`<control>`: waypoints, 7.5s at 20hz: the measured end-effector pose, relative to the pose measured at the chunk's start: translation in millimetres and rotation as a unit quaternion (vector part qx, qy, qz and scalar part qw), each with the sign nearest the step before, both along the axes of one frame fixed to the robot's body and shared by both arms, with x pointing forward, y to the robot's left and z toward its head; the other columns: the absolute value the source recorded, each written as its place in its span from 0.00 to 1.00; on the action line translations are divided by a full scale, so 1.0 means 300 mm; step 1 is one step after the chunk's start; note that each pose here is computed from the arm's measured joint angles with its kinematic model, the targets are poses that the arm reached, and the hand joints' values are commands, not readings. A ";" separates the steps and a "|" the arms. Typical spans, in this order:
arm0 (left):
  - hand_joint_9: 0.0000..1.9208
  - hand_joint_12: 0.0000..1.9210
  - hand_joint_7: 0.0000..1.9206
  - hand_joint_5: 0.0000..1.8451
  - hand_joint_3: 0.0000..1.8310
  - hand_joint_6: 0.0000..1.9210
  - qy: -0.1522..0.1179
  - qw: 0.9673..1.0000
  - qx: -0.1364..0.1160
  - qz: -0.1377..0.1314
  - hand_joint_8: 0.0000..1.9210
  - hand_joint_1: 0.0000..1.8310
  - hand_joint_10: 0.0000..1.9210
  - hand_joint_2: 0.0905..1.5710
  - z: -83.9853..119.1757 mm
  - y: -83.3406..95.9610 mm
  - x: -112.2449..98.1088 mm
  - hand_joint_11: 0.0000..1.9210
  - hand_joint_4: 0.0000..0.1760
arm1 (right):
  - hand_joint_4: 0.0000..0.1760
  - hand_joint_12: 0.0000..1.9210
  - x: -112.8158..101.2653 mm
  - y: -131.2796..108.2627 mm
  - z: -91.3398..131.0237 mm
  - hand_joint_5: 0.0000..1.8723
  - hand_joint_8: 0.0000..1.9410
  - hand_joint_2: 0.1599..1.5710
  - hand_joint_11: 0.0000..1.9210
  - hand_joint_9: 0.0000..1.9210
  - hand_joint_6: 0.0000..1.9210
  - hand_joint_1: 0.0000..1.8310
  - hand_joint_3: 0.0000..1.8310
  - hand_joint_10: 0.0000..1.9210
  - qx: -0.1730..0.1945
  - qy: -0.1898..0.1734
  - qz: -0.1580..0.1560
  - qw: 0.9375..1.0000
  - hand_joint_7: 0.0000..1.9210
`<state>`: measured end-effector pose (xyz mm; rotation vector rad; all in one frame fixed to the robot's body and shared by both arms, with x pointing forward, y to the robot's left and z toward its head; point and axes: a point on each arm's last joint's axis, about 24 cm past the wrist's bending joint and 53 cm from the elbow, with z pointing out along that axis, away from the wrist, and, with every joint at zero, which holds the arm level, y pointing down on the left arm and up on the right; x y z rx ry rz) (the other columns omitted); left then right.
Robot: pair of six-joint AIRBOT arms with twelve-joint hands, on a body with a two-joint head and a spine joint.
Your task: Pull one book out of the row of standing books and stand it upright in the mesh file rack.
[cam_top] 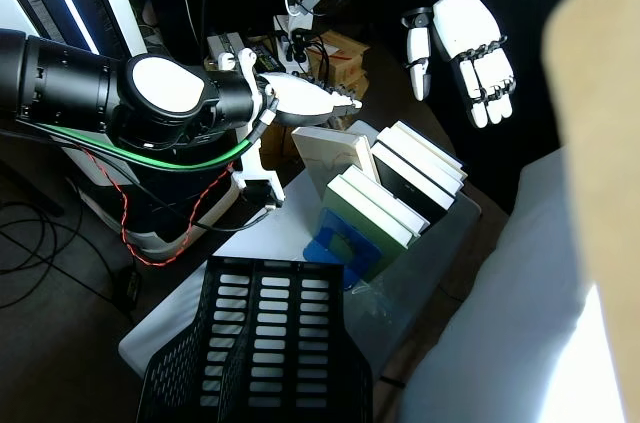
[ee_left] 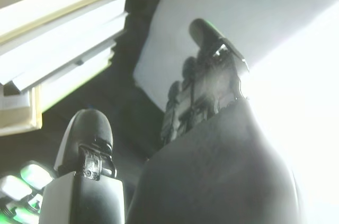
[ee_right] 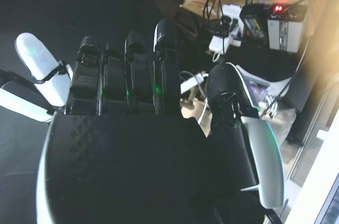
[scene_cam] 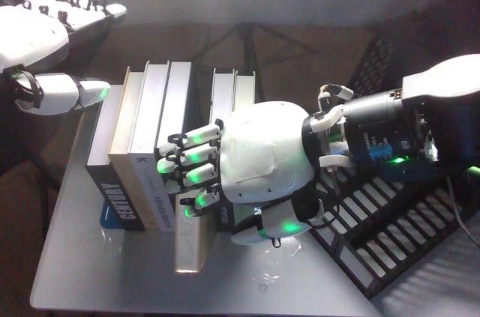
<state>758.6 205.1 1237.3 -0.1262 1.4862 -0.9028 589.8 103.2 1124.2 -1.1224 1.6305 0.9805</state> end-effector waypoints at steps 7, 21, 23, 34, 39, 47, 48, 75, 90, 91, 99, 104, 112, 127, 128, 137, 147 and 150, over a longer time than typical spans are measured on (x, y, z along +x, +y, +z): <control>0.03 0.53 0.03 0.00 0.00 0.00 -0.002 1.000 0.000 0.002 0.00 0.30 0.00 0.81 0.009 0.011 -0.005 0.00 0.79 | 0.00 0.00 -0.052 0.017 0.031 0.24 0.00 0.95 0.00 0.00 0.05 0.00 0.00 0.00 0.014 0.005 0.017 1.000 0.09; 0.01 0.27 0.01 0.03 0.00 0.00 0.002 1.000 -0.007 0.005 0.00 0.33 0.00 0.79 -0.001 0.024 -0.009 0.00 0.56 | 0.00 0.00 -0.032 0.015 0.061 0.24 0.00 0.95 0.00 0.00 0.05 0.00 0.00 0.00 0.015 -0.014 0.016 1.000 0.09; 0.01 0.22 0.01 0.03 0.00 0.00 0.003 1.000 -0.006 0.005 0.00 0.33 0.00 0.78 -0.003 0.024 -0.009 0.00 0.51 | 0.00 0.00 -0.026 0.013 0.060 0.24 0.00 0.95 0.00 0.00 0.05 0.00 0.00 0.00 0.014 -0.014 0.013 1.000 0.09; 0.00 0.02 0.00 0.01 0.00 0.00 0.016 1.000 -0.017 0.016 0.00 0.29 0.00 0.81 -0.039 0.054 -0.010 0.02 0.48 | 0.00 0.00 -0.016 0.097 0.021 0.24 0.00 0.95 0.00 0.00 0.05 0.00 0.00 0.00 0.000 -0.032 0.019 0.999 0.09; 0.00 0.17 0.00 0.00 0.00 0.00 0.019 1.000 -0.016 0.018 0.00 0.29 0.00 0.81 -0.049 0.062 -0.013 0.00 0.53 | 0.00 0.00 -0.001 0.136 -0.001 0.24 0.00 0.95 0.00 0.00 0.06 0.00 0.00 0.00 -0.011 -0.045 0.016 0.999 0.09; 0.00 0.23 0.00 0.00 0.00 0.00 0.024 0.999 -0.019 0.026 0.00 0.28 0.00 0.81 -0.056 0.086 -0.016 0.00 0.45 | 0.00 0.00 0.001 0.182 -0.151 0.24 0.00 0.95 0.00 0.00 0.06 0.00 0.00 0.00 -0.054 -0.058 0.008 0.997 0.09; 0.00 0.24 0.00 0.00 0.00 0.00 0.024 0.999 -0.019 0.026 0.00 0.28 0.00 0.81 -0.055 0.086 -0.016 0.00 0.44 | 0.00 0.00 0.006 0.177 -0.157 0.24 0.00 0.95 0.00 0.00 0.06 0.00 0.00 0.00 -0.056 -0.057 0.004 0.997 0.09; 0.00 0.12 0.00 0.00 0.00 0.00 0.019 0.999 -0.025 0.034 0.00 0.29 0.00 0.82 -0.050 0.123 -0.034 0.00 0.54 | 0.00 0.00 -0.011 0.177 -0.218 0.24 0.00 0.95 0.00 0.00 0.06 0.00 0.00 0.00 -0.072 -0.057 0.004 0.996 0.09; 0.00 0.01 0.00 0.00 0.00 0.00 0.018 0.999 -0.030 0.032 0.00 0.28 0.00 0.83 -0.046 0.118 -0.037 0.01 0.49 | 0.00 0.00 -0.011 0.177 -0.219 0.24 0.00 0.95 0.00 0.00 0.06 0.00 0.00 0.00 -0.072 -0.058 0.004 0.996 0.09; 0.00 0.01 0.00 0.00 0.00 0.00 0.018 0.999 -0.031 0.032 0.00 0.28 0.00 0.82 -0.045 0.118 -0.038 0.02 0.49 | 0.00 0.00 -0.011 0.177 -0.219 0.24 0.00 0.95 0.00 0.00 0.06 0.00 0.00 0.00 -0.073 -0.058 0.004 0.996 0.09; 0.00 0.05 0.00 0.00 0.00 0.00 0.018 0.999 -0.031 0.033 0.00 0.29 0.00 0.82 -0.045 0.118 -0.037 0.00 0.43 | 0.00 0.00 0.000 0.177 -0.221 0.24 0.00 0.95 0.00 0.00 0.06 0.00 0.00 0.00 -0.075 -0.062 0.000 0.995 0.09; 0.00 0.00 0.00 0.00 0.00 0.00 0.019 0.999 -0.032 0.033 0.00 0.29 0.00 0.83 -0.046 0.118 -0.038 0.00 0.38 | 0.00 0.00 0.000 0.176 -0.221 0.24 0.00 0.95 0.00 0.00 0.06 0.00 0.00 0.00 -0.075 -0.062 0.000 0.995 0.09; 0.00 0.01 0.00 0.00 0.00 0.00 0.019 0.999 -0.032 0.033 0.00 0.30 0.00 0.82 -0.046 0.119 -0.038 0.00 0.52 | 0.00 0.00 0.001 0.175 -0.222 0.24 0.00 0.95 0.00 0.00 0.06 0.00 0.00 0.00 -0.076 -0.062 0.000 0.995 0.09; 0.00 0.02 0.00 0.00 0.00 0.00 0.019 0.999 -0.026 0.031 0.00 0.28 0.00 0.82 -0.049 0.117 -0.041 0.02 0.37 | 0.17 0.00 0.016 0.104 0.023 0.05 0.00 0.61 0.00 0.00 0.01 0.33 0.00 0.00 -0.012 -0.014 0.019 1.000 0.02; 0.00 0.10 0.00 0.00 0.00 0.00 0.019 0.999 -0.027 0.031 0.00 0.29 0.00 0.82 -0.049 0.118 -0.041 0.00 0.40 | 0.17 0.00 0.018 0.091 0.037 0.01 0.00 0.53 0.00 0.00 0.00 0.39 0.00 0.00 -0.009 -0.008 0.019 1.000 0.00; 0.00 0.47 0.00 0.00 0.00 0.00 0.019 0.999 -0.029 0.031 0.00 0.30 0.00 0.82 -0.047 0.118 -0.041 0.00 0.35 | 0.00 0.61 0.129 0.008 0.141 0.03 0.00 0.53 0.00 0.06 0.01 0.55 0.00 0.09 0.050 0.062 -0.033 0.996 0.05; 0.00 0.36 0.00 0.00 0.00 0.00 0.018 0.999 -0.030 0.031 0.00 0.29 0.00 0.82 -0.048 0.120 -0.043 0.00 0.52 | 0.00 1.00 0.142 -0.030 0.165 0.00 0.00 0.46 0.00 0.00 0.00 0.56 0.00 0.00 0.058 0.066 -0.039 0.995 0.00; 0.00 0.28 0.00 0.00 0.00 0.00 0.018 0.999 -0.030 0.031 0.00 0.30 0.00 0.82 -0.048 0.119 -0.043 0.00 0.55 | 0.01 1.00 0.144 -0.027 0.174 0.00 0.00 0.47 0.00 0.00 0.00 0.57 0.00 0.00 0.056 0.059 -0.038 0.996 0.00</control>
